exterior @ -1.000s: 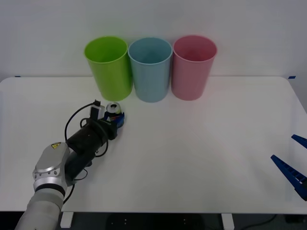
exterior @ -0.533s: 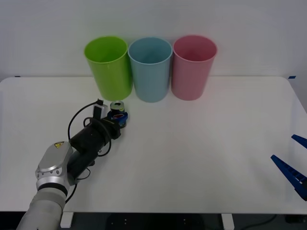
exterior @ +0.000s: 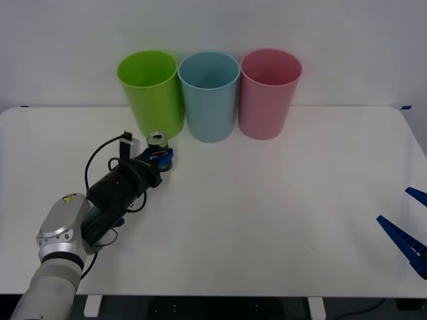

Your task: Grasp the object on the table and drop it into the matching bin: aluminum can to the light blue bin, PET bottle to the pink bin.

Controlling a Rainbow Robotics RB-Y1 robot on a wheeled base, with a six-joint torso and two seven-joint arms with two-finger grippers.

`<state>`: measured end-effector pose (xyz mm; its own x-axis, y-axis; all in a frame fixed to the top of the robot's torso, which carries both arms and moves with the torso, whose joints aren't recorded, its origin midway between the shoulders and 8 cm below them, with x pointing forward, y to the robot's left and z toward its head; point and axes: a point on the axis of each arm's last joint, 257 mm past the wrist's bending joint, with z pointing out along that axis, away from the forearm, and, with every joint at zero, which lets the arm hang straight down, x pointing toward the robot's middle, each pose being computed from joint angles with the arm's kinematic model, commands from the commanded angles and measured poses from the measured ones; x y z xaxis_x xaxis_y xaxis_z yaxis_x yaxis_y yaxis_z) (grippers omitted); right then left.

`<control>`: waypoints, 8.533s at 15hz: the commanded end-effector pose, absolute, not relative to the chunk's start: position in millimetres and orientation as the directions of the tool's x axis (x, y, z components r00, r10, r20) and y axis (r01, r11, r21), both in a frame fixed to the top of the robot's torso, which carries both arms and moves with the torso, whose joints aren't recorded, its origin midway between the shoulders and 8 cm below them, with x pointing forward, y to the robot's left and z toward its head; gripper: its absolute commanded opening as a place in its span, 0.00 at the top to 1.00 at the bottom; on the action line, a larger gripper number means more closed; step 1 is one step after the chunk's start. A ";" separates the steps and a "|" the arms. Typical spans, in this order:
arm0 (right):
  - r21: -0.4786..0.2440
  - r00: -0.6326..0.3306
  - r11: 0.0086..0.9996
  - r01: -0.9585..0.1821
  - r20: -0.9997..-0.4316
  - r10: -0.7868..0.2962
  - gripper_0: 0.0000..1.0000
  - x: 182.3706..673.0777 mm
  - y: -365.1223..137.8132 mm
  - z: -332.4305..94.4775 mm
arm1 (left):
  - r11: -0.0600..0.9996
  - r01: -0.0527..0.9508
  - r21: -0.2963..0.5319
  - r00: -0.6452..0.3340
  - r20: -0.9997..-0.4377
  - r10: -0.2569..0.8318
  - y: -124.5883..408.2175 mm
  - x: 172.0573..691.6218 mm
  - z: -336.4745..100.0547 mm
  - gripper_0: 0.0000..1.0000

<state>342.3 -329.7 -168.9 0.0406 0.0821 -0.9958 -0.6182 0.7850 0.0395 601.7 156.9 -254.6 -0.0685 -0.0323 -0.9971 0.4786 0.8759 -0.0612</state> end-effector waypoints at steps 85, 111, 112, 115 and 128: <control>0.039 0.041 0.785 -0.618 -0.996 0.082 0.00 342.3 -329.7 -168.9 | 0.819 0.568 -0.086 0.064 -0.987 -0.148 68.5 712.6 4.7 0.00; 0.039 0.041 0.785 -0.618 -0.996 0.082 0.00 342.3 -329.7 -168.9 | 0.776 0.617 0.132 0.046 -0.990 0.132 295.2 501.0 -111.6 0.00; 0.039 0.041 0.785 -0.618 -0.996 0.082 0.00 342.3 -329.7 -168.9 | 0.776 0.615 0.142 0.038 -0.988 0.151 300.9 490.6 -114.8 0.00; 0.039 0.041 0.785 -0.618 -0.996 0.082 0.00 342.3 -329.7 -168.9 | 0.771 0.620 0.144 0.007 -0.984 0.178 315.1 462.9 -127.8 0.00; 0.039 0.041 0.785 -0.618 -0.996 0.082 0.00 342.3 -329.7 -168.9 | 0.824 0.566 -0.035 -0.100 -0.995 0.026 357.4 383.3 -149.5 0.00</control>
<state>342.2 -329.7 -168.9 0.0406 0.0821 -0.9958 -0.6182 0.7850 0.0395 386.8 355.0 -149.7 -0.0981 0.0418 -0.9943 0.5706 0.8209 -0.0218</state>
